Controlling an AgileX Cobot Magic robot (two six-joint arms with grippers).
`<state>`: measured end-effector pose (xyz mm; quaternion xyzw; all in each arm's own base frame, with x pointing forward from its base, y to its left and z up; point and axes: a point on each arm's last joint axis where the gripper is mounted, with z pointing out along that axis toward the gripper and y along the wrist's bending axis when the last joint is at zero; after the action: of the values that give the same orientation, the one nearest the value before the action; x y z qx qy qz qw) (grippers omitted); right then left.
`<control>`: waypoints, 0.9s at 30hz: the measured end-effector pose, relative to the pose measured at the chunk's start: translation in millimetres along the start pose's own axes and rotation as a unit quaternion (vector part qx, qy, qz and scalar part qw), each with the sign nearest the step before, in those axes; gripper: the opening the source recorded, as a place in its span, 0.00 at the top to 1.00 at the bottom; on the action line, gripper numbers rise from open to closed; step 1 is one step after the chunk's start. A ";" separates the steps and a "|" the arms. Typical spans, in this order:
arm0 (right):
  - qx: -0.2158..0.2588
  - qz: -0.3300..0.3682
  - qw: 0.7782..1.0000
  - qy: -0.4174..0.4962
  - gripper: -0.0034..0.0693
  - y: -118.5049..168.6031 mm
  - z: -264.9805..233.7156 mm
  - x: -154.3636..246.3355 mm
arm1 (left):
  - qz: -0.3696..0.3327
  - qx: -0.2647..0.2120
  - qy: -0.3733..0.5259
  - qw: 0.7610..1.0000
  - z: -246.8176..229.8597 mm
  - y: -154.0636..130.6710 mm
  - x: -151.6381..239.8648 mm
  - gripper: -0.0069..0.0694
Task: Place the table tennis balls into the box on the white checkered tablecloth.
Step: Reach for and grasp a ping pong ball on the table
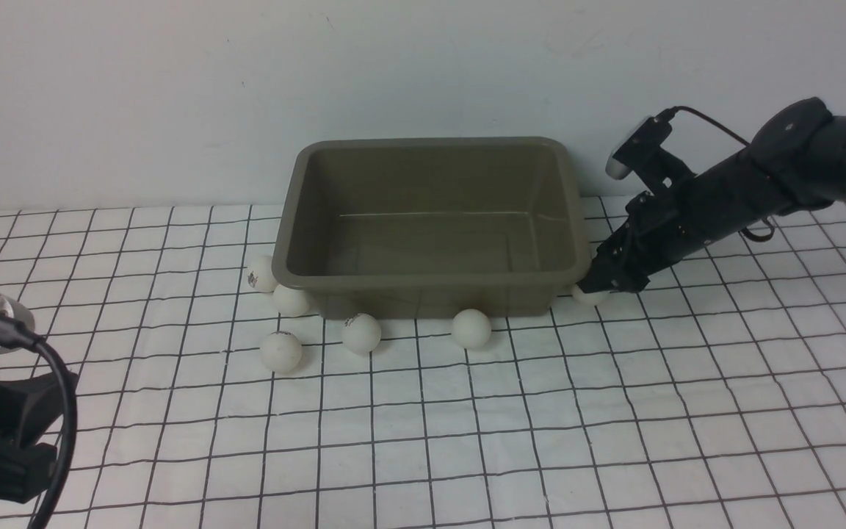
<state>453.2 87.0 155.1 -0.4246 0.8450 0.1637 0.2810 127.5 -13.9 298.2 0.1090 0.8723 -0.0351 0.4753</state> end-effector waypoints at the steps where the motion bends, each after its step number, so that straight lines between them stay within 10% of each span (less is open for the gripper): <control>1: -0.001 0.002 1.000 0.000 0.35 -0.1 1.3 0.7 | 0.000 0.000 0.000 1.000 0.0 0.0 0.0 0.39; 27: 0.008 0.033 0.999 0.009 0.45 -9.3 18.1 16.4 | 0.000 0.000 0.000 1.000 0.0 0.0 0.0 0.39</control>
<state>458.9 80.6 130.4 -0.3955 0.8625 0.1625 0.2705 127.5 -13.9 298.2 0.1090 0.8723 -0.0351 0.4753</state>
